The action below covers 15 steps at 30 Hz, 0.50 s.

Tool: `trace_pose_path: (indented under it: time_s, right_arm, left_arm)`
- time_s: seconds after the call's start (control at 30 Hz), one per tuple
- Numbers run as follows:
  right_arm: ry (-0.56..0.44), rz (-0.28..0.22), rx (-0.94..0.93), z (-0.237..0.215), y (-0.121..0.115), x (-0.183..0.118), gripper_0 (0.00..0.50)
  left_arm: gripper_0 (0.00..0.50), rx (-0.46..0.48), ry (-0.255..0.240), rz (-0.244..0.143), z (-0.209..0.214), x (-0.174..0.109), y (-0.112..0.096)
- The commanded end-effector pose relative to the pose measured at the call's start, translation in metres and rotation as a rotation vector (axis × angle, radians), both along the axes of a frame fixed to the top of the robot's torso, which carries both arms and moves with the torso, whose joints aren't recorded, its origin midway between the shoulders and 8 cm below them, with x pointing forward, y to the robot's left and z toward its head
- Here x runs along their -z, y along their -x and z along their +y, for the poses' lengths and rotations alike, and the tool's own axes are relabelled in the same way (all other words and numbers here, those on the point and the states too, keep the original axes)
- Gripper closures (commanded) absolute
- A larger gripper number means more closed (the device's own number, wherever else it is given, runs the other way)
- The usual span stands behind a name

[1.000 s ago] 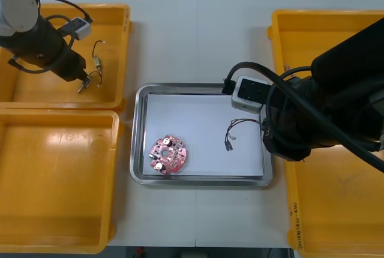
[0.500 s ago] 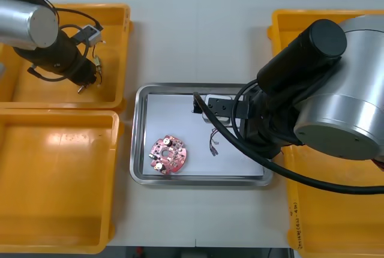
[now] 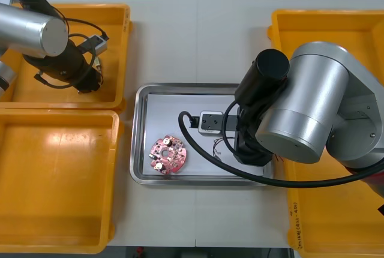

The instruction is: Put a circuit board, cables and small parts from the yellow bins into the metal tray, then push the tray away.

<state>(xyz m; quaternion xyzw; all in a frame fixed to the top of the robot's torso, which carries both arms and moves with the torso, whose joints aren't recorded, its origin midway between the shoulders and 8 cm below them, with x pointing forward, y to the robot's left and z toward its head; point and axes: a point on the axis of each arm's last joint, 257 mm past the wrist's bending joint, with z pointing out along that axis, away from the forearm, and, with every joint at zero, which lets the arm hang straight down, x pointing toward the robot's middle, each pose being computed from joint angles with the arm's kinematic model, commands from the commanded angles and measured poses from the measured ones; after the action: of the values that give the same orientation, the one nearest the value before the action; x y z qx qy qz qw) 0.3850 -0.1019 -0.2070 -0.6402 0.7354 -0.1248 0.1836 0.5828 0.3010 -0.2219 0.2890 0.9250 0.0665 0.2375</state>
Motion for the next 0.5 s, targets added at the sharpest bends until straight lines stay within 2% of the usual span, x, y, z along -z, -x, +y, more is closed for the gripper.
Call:
trace_pose_path:
  time_s: [0.03, 0.33, 0.37, 0.4, 0.43, 0.47, 0.5]
  right_arm:
    - [-0.038, -0.002, -0.03, 0.018, 0.004, 0.006, 0.5]
    - [-0.081, -0.001, -0.033, 0.032, 0.0, 0.023, 0.5]
    - [-0.086, -0.005, -0.035, 0.034, -0.001, 0.025, 0.5]
    - [-0.088, -0.011, -0.036, 0.035, -0.002, 0.026, 0.5]
    - [-0.083, -0.017, -0.038, 0.036, -0.004, 0.028, 0.5]
    - [-0.083, -0.017, -0.038, 0.036, -0.004, 0.028, 0.5]
    - [-0.075, -0.024, -0.039, 0.037, -0.006, 0.032, 0.5]
  left_arm:
    - [0.0, 0.056, -0.027, -0.043, -0.011, -0.02, -0.015]
    - [0.0, 0.044, -0.023, -0.045, -0.007, -0.017, -0.017]
    - [0.151, 0.044, -0.022, -0.046, -0.007, -0.017, -0.018]
    - [0.336, 0.043, -0.024, -0.045, -0.007, -0.016, -0.017]
    - [0.464, 0.043, -0.024, -0.045, -0.007, -0.016, -0.017]
    - [0.464, 0.043, -0.024, -0.045, -0.007, -0.016, -0.017]
    - [0.498, 0.039, -0.025, -0.046, -0.005, -0.016, -0.017]
